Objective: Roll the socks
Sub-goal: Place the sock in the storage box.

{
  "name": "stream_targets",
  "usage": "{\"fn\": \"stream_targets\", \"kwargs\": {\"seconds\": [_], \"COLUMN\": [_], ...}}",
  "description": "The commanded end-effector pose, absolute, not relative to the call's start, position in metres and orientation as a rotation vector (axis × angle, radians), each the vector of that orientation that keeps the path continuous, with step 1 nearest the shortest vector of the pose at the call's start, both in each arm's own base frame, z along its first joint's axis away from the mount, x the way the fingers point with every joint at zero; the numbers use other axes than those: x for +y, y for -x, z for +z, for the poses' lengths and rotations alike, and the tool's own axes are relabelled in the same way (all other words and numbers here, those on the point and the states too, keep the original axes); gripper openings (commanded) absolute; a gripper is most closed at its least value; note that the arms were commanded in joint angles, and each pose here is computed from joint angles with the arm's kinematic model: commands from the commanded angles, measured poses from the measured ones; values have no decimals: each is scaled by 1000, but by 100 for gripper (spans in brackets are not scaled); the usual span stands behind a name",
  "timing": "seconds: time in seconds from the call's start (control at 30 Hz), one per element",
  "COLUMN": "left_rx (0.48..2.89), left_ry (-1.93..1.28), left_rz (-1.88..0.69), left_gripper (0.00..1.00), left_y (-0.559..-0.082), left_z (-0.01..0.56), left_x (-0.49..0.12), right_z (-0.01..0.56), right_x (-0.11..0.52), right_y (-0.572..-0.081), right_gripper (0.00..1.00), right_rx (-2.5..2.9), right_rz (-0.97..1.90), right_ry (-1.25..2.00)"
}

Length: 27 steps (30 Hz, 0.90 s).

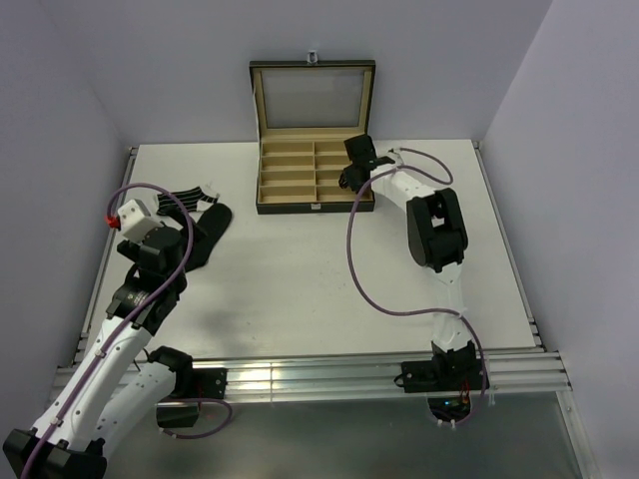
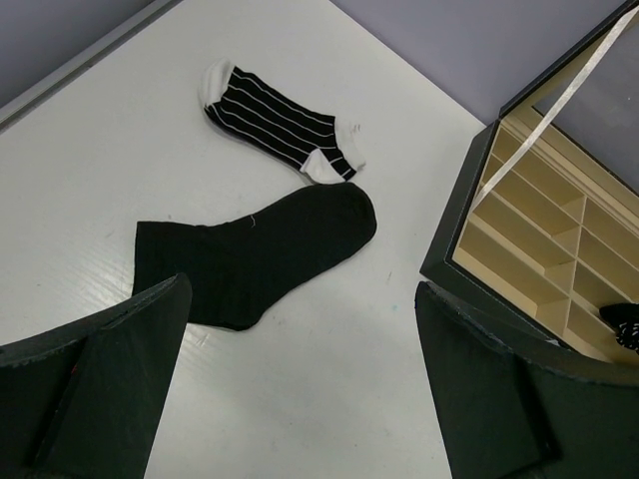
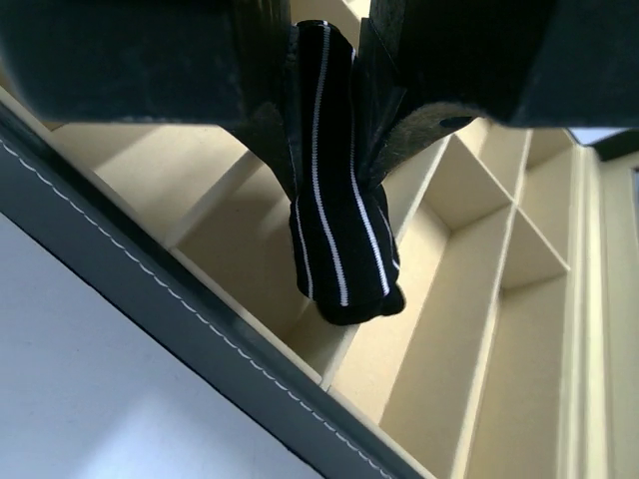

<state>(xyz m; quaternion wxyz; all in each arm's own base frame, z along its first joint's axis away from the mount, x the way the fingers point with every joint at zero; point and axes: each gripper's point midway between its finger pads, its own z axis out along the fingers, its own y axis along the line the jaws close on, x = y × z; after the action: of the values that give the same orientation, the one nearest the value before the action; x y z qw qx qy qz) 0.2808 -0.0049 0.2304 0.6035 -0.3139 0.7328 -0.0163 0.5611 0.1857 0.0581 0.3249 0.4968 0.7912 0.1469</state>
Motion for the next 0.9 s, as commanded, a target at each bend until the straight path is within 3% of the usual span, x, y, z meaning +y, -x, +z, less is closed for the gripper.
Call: {"fn": "stream_targets", "kwargs": {"seconds": [0.0,0.57,0.87], "left_rx": [1678,1698,1695], "left_ry": [719,718,721], "left_rz": [-70,-71,-66], "left_gripper": [100,100,99], "left_y": [-284,-286,-285], "left_z": [236,231,232], "left_x": [-8,-8,-7], "right_z": [93,71,53], "right_x": [173,179,191], "right_y": [-557,-568,-577], "right_gripper": [0,0,15], "right_rx": [1919,1940,1981], "right_rz": [363,315,372], "right_ry": [-1329,-1352,-1375]}}
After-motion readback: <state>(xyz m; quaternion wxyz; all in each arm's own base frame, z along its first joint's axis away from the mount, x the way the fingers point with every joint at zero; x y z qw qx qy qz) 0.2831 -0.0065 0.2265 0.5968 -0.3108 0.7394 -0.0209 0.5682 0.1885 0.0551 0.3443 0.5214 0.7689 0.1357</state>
